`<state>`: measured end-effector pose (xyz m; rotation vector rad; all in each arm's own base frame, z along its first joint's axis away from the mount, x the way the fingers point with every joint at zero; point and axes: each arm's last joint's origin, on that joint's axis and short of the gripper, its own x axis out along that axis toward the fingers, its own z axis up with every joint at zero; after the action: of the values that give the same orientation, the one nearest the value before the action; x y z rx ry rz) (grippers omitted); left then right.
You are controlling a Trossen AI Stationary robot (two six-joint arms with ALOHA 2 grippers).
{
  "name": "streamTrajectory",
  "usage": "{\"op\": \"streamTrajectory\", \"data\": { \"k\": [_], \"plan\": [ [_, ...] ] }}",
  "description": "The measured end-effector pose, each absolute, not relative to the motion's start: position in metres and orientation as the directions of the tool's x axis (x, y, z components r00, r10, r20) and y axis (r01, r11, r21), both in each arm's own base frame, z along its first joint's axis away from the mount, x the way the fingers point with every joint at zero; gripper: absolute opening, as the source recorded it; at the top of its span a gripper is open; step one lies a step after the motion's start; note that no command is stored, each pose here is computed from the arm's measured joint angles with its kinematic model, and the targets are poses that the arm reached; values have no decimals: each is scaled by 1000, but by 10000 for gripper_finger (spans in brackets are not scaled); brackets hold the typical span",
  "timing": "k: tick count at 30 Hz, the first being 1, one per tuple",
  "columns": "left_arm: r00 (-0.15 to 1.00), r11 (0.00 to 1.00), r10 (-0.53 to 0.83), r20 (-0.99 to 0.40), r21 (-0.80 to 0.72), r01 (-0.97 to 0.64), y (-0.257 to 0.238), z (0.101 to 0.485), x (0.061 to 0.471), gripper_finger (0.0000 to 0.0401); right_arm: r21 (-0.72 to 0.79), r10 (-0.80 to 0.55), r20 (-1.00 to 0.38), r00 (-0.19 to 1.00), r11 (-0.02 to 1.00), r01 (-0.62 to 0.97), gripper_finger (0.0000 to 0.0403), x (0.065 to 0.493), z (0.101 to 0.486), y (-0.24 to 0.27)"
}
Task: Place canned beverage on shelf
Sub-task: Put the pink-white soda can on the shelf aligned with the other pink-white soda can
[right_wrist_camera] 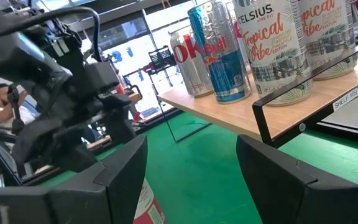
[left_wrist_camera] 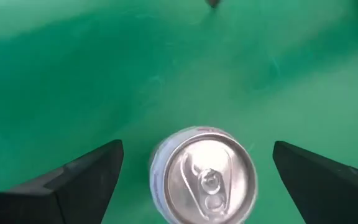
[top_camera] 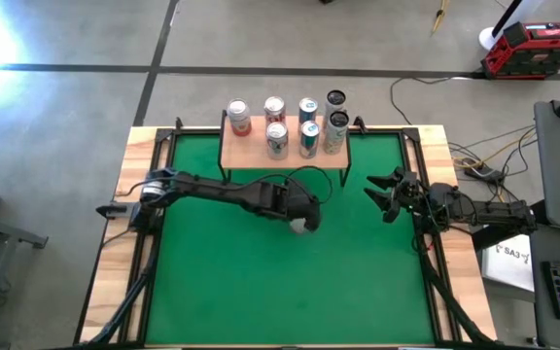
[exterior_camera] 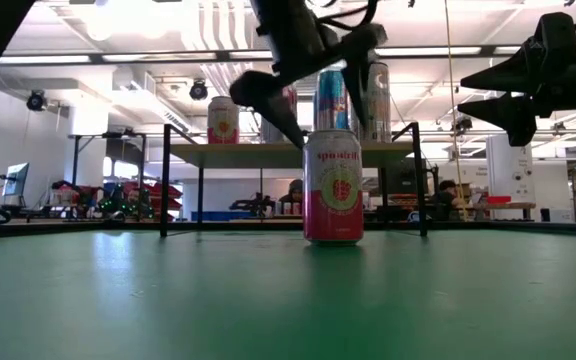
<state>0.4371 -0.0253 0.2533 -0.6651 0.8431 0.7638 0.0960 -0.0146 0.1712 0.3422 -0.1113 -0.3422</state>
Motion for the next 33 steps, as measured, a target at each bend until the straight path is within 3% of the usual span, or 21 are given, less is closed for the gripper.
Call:
{"op": "streamTrajectory", "data": {
  "k": [11, 20, 25, 28, 33],
  "plan": [
    [327, 194, 348, -878, -274, -942, -36, 244, 440, 398, 347, -347, 49, 937, 885, 310, 238, 96, 171, -15],
    [217, 186, 362, -907, -157, -970, -38, 247, 471, 398, 347, -347, 49, 937, 885, 309, 238, 96, 171, -15],
    [159, 166, 352, -923, -106, -980, -42, 247, 456, 398, 347, -347, 50, 937, 885, 309, 238, 96, 171, -15],
    [162, 129, 370, -915, -122, -984, -48, 247, 449, 398, 347, -346, 49, 937, 886, 309, 238, 96, 171, -15],
    [175, 149, 387, -905, -126, -981, -54, 255, 446, 398, 347, -347, 50, 937, 885, 309, 238, 96, 171, -15]
  ]
}}
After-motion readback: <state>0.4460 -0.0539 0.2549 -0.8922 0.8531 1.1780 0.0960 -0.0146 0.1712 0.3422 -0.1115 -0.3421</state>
